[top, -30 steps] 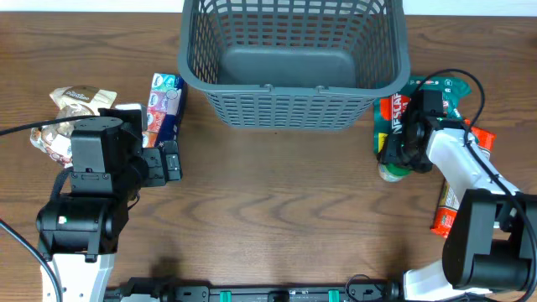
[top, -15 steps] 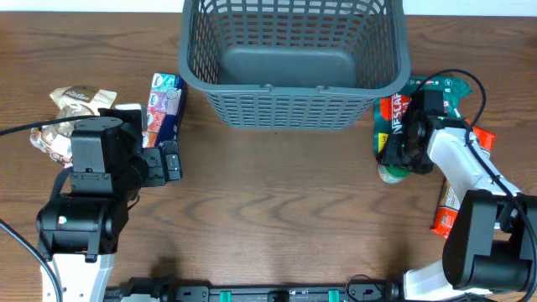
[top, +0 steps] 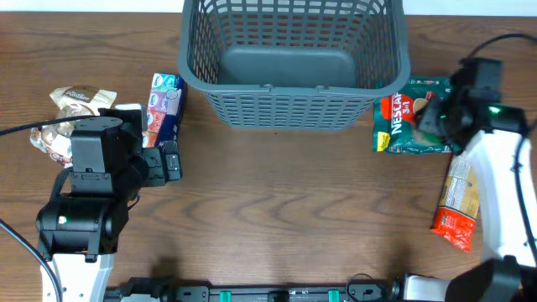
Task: Pack container
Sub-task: 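Lift the jar with the right gripper and carry it over the basket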
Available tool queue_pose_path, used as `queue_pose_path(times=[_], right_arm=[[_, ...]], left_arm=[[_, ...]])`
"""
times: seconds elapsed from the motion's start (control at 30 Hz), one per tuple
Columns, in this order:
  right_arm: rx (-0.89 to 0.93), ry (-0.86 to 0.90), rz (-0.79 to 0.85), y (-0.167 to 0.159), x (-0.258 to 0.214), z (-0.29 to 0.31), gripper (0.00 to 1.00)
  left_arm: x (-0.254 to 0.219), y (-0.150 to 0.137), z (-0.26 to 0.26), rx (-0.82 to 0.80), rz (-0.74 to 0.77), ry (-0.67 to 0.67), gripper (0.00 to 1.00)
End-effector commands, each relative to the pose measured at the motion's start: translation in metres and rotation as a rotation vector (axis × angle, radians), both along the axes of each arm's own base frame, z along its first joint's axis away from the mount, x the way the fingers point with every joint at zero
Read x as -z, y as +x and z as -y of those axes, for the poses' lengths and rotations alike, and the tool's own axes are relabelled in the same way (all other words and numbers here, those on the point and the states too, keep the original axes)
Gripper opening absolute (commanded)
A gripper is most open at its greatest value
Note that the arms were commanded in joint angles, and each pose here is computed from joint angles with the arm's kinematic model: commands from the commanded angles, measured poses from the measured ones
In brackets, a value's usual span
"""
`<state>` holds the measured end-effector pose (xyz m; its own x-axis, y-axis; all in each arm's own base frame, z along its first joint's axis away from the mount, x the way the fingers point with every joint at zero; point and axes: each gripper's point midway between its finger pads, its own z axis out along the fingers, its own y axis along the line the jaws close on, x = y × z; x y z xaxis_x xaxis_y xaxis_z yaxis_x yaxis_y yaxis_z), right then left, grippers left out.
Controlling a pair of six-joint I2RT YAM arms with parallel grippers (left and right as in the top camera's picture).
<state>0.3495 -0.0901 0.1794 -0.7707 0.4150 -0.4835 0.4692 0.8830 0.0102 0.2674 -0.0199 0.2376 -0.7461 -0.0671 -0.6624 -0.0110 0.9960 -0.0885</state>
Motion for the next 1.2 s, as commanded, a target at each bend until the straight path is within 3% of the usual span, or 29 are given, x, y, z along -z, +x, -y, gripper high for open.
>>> queue_pose_path(times=[0.0,0.27,0.43,0.63,0.8,1.17], right_arm=[[0.155,-0.072,0.075,-0.003,-0.032,0.033,0.01],[-0.048,-0.147,0.288,0.029,-0.135,0.015,0.01],[-0.347,-0.179,0.518,0.054,-0.219,-0.043,0.01],[-0.739,-0.209,0.685,0.067,-0.262,-0.139,0.01],[-1.007,-0.214,0.666,0.082,-0.236,-0.208,0.01],[-1.123,-0.075,0.28,0.135,-0.067,-0.259,0.01]], left_arm=[[-0.005,0.002,-0.001,0.005,0.014,0.014,0.99],[-0.005,0.002,-0.001,0.005,0.014,0.015,0.99],[-0.005,0.002,-0.001,0.005,0.014,0.015,0.98],[-0.005,0.002,-0.001,0.005,0.014,0.014,0.99],[-0.005,0.002,0.0,0.005,0.014,0.014,0.99],[-0.004,0.0,-0.001,0.005,0.006,0.015,0.98]])
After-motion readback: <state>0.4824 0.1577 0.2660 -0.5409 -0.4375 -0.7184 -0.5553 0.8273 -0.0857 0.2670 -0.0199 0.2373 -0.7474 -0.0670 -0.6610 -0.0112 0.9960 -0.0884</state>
